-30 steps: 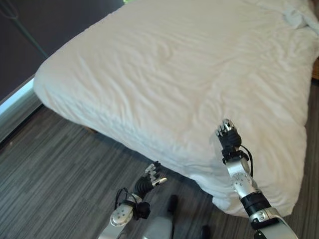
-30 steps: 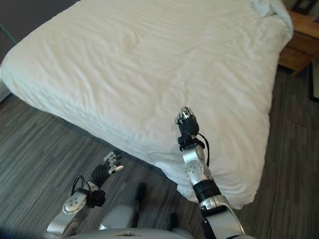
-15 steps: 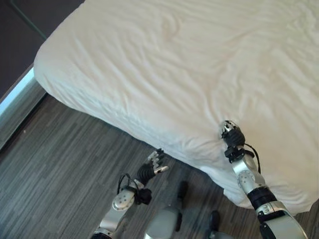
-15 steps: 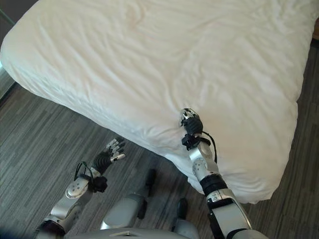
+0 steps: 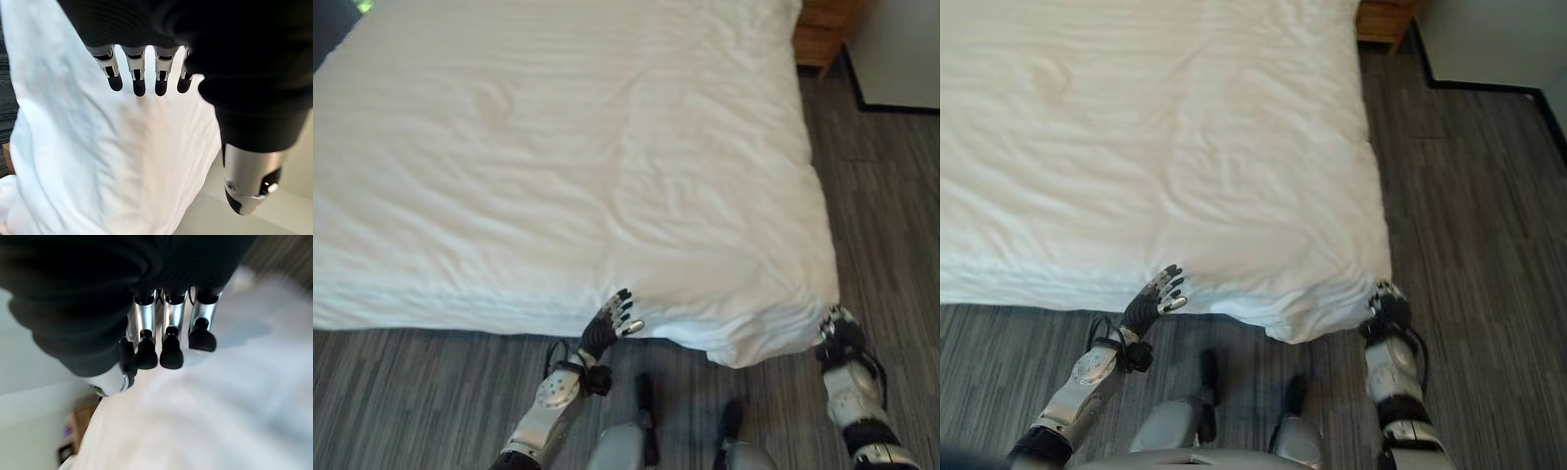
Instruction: Making the bed.
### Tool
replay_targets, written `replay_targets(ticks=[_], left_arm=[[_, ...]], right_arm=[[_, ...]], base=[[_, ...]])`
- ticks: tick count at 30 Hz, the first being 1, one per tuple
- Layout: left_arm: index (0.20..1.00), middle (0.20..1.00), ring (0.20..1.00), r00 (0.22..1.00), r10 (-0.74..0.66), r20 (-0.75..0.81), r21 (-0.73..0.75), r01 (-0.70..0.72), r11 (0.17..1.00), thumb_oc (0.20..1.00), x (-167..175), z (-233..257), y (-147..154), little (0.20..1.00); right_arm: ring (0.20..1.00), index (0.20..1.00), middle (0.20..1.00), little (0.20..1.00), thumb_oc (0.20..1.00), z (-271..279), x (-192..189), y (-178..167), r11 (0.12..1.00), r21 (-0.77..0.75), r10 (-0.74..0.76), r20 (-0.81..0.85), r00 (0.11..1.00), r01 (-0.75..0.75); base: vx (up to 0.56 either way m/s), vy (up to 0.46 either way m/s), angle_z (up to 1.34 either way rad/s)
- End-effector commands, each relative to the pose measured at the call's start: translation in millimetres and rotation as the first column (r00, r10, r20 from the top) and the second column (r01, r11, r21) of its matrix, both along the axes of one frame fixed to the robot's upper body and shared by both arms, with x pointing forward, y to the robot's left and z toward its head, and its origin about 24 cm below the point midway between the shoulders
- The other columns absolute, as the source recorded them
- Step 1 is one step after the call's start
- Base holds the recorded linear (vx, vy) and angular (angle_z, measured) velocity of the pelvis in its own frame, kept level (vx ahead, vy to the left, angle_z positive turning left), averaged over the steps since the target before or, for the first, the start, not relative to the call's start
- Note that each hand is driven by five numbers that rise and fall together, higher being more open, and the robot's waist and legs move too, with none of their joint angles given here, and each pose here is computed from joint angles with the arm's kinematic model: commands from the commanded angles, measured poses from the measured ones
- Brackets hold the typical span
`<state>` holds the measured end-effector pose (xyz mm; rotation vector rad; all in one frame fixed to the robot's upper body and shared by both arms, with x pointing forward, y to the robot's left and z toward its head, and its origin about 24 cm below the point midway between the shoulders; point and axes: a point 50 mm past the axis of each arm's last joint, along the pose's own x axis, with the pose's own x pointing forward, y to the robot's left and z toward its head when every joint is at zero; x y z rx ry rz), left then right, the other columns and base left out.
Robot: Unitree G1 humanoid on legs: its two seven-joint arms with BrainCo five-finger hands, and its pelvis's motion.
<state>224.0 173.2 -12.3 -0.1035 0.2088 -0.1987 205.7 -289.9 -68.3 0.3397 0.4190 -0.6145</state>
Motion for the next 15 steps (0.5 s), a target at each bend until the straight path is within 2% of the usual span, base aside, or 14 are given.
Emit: replay_targets(ticks=[1, 3, 4, 7, 8, 9, 11, 14, 15], left_arm=[[1.000, 1.000, 1.000, 0.995, 0.062, 0.084, -0.082, -0.055, 0.995, 1.000, 3.9, 10.9, -9.3, 1.000], [1.000, 1.000, 1.000, 0.988, 0.105, 0.115, -0.136, -0.089, 0.987, 1.000, 11.8, 19.7, -19.2, 1.000], [1.000, 1.000, 1.000, 0.988, 0.104, 0.115, -0.136, -0.088, 0.987, 1.000, 11.8, 19.5, -19.8, 1.000], [1.000, 1.000, 1.000, 0.980, 0.096, 0.176, -0.177, -0.065, 0.982, 1.000, 22.4, 34.1, -42.3, 1.000], [1.000, 1.000, 1.000, 0.978, 0.094, 0.189, -0.180, -0.060, 0.982, 1.000, 23.8, 37.2, -48.4, 1.000], [1.000, 1.000, 1.000, 0.976, 0.108, 0.188, -0.206, -0.068, 0.976, 1.000, 23.2, 38.2, -52.9, 1.000], [1.000, 1.000, 1.000, 0.973, 0.156, 0.168, -0.249, -0.111, 0.962, 1.000, 23.0, 38.1, -56.6, 1.000], [1.000, 1.000, 1.000, 0.967, 0.176, 0.183, -0.278, -0.121, 0.953, 1.000, 30.7, 45.8, -67.2, 1.000], [1.000, 1.000, 1.000, 0.967, 0.177, 0.184, -0.278, -0.121, 0.953, 1.000, 30.9, 46.0, -67.0, 1.000]], right_arm=[[1.000, 1.000, 1.000, 1.000, 1.000, 30.5, -15.1, -50.4, 0.913, -0.399, 0.035, -0.126, 0.991, -0.083], [1.000, 1.000, 1.000, 1.000, 1.000, 45.5, -13.3, -43.6, 0.818, -0.553, 0.088, -0.152, 0.984, -0.158], [1.000, 1.000, 1.000, 1.000, 1.000, 45.6, -14.1, -43.4, 0.817, -0.554, 0.086, -0.154, 0.984, -0.158], [1.000, 1.000, 1.000, 1.000, 1.000, 63.2, -14.3, -35.4, 0.690, -0.691, 0.135, -0.169, 0.976, -0.215], [1.000, 1.000, 1.000, 1.000, 1.000, 68.7, -15.1, -34.6, 0.596, -0.764, 0.134, -0.211, 0.968, -0.249], [1.000, 1.000, 1.000, 1.000, 1.000, 75.3, -17.3, -34.8, 0.434, -0.847, 0.121, -0.282, 0.952, -0.306], [1.000, 1.000, 1.000, 1.000, 1.000, 81.6, -16.2, -29.8, 0.264, -0.903, 0.096, -0.326, 0.940, -0.340], [1.000, 1.000, 1.000, 1.000, 1.000, 93.9, -8.3, -16.8, 0.135, -0.947, 0.090, -0.280, 0.956, -0.290], [1.000, 1.000, 1.000, 1.000, 1.000, 94.0, -8.1, -16.5, 0.135, -0.948, 0.090, -0.279, 0.956, -0.289]], base=[[0.00, -0.067, -1.09], [-0.02, -0.059, -0.64], [-0.04, -0.081, -0.60], [-0.06, -0.111, -0.62], [-0.08, -0.122, -0.17], [-0.08, -0.108, -0.17], [-0.05, -0.085, -0.27], [-0.06, -0.115, -0.50], [-0.04, -0.107, -0.58]])
